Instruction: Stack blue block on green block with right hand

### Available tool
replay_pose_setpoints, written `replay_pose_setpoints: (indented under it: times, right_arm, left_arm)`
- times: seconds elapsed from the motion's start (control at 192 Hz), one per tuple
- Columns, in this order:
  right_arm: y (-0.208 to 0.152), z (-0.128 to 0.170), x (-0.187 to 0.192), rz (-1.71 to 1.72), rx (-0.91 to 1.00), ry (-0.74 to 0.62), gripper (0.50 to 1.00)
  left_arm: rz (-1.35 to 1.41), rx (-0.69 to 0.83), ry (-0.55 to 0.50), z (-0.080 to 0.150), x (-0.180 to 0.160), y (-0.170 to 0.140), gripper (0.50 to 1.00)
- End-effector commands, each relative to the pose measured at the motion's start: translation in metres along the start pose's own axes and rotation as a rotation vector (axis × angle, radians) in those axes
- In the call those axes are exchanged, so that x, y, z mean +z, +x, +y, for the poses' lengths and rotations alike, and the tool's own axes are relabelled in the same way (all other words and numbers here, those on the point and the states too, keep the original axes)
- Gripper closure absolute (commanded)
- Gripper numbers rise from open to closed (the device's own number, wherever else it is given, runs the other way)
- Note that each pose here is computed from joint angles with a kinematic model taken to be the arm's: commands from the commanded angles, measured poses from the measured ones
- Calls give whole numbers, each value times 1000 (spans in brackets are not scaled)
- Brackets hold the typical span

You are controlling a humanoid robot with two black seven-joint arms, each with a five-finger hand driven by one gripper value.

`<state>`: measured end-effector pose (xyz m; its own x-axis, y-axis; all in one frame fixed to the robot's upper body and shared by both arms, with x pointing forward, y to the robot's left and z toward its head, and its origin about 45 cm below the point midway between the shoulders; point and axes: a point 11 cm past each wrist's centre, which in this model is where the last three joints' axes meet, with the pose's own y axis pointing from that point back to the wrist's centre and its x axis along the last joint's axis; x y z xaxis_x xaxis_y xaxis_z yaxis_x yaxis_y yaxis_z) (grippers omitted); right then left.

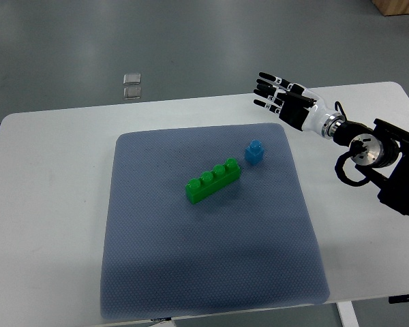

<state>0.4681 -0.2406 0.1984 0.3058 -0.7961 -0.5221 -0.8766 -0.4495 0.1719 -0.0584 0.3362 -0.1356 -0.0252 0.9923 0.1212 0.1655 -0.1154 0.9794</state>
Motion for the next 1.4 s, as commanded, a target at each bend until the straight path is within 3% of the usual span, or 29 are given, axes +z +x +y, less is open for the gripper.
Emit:
replay_pose_setpoints:
  times: [0.0, 0.359, 0.613, 0.847, 1.133, 1.393]
  right_arm:
    - [-5, -3, -6, 72, -13, 18, 576]
    - [-9, -2, -5, 232, -54, -15, 574]
    - [-34, -6, -21, 613, -209, -7, 579]
    - [-30, 1, -29, 1101, -292, -83, 583]
    - [-17, 3, -9, 1566, -323, -191, 585]
    - [-17, 0, 22, 1791, -344, -191, 589]
  left_arm:
    - [1, 1, 0, 0, 0, 0, 500]
    - [-1, 0, 0, 0, 0, 0, 500]
    - [-1, 0, 0, 0, 0, 0, 500]
    - [0, 1, 0, 0, 0, 0, 500]
    - [0, 1, 0, 0, 0, 0, 500]
    - [0, 1, 0, 0, 0, 0, 500]
